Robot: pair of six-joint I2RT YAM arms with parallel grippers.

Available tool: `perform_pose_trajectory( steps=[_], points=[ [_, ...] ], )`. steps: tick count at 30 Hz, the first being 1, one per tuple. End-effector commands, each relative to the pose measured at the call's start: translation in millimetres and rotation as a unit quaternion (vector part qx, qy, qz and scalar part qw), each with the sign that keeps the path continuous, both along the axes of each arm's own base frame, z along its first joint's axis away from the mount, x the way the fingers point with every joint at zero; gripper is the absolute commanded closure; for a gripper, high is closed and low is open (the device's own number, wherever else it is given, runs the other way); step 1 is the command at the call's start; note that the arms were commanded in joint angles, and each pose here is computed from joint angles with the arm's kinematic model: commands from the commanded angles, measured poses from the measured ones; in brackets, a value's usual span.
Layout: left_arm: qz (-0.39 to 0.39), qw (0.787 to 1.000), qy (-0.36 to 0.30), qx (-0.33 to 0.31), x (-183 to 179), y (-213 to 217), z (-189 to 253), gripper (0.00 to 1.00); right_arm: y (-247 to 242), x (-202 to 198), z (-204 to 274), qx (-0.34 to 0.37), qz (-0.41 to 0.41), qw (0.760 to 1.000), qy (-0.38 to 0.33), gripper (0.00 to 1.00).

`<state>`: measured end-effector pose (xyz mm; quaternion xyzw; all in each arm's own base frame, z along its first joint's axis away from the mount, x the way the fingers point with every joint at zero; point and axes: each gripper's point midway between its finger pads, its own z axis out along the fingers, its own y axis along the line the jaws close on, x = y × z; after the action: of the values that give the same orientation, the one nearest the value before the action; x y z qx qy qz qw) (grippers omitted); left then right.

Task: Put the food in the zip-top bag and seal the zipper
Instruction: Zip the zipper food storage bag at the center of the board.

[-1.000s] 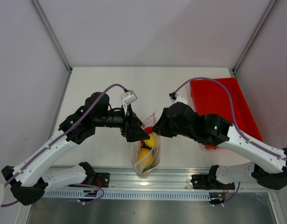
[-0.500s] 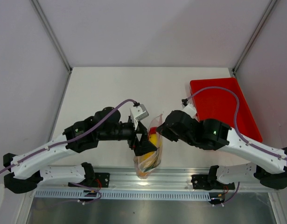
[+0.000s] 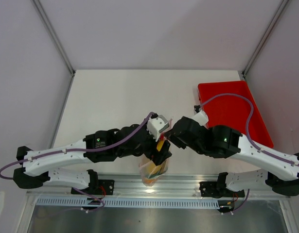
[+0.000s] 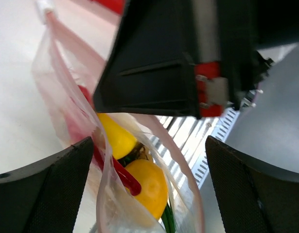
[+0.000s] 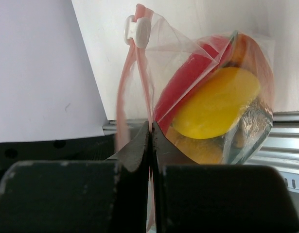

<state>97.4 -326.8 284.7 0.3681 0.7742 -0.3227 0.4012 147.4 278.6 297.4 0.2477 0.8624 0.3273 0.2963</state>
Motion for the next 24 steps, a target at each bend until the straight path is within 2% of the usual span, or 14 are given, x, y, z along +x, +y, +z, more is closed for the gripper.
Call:
perform_pose_trajectory(
  steps=[1,3,6,9,10,12,13,14,16,18,19,21,22,24],
  points=[
    [0.079,0.997,-0.008,-0.008,20,8,10,0.06,-5,6,23,0.041,-0.036,0.998,-0.022,1.0],
    [0.084,0.996,-0.005,-0.011,20,7,5,0.12,-6,7,25,0.042,-0.038,0.998,-0.025,1.0],
    [0.074,0.997,-0.004,-0.019,16,8,2,0.26,-6,7,27,0.045,-0.035,0.998,-0.028,0.99],
    [0.07,0.997,-0.008,-0.028,15,13,5,0.58,-6,8,28,0.036,-0.026,0.998,-0.039,0.94],
    [0.069,0.997,-0.008,-0.026,15,15,2,0.71,-7,8,28,0.034,-0.025,0.998,-0.041,0.92],
    [0.066,0.998,-0.005,-0.021,16,18,0,0.83,-4,8,31,0.037,-0.016,0.998,-0.051,0.89],
    [0.056,0.998,0.003,-0.017,13,19,-3,0.95,-3,8,32,0.036,-0.008,0.998,-0.055,0.85],
    [0.053,0.998,0.008,-0.015,13,20,-4,0.99,-2,7,33,0.033,0.0,0.998,-0.06,0.83],
    [0.051,0.998,0.016,-0.015,14,25,-4,0.99,0,8,44,0.019,0.032,0.995,-0.093,0.7],
    [0.049,0.998,0.022,-0.027,15,34,-1,0.99,-4,9,52,-0.01,0.073,0.989,-0.128,0.63],
    [0.045,0.998,0.024,-0.034,15,37,2,0.99,-8,10,56,-0.021,0.086,0.986,-0.143,0.46],
    [0.025,0.998,0.028,-0.054,12,44,7,0.99,-21,17,63,-0.048,0.126,0.975,-0.178,0.24],
    [0.019,0.998,0.025,-0.058,12,47,9,0.99,-19,12,61,-0.047,0.169,0.968,-0.179,0.2],
    [-0.008,0.997,0.03,-0.071,7,50,15,0.99,-38,33,69,-0.047,0.166,0.964,-0.203,0.15]
  ],
)
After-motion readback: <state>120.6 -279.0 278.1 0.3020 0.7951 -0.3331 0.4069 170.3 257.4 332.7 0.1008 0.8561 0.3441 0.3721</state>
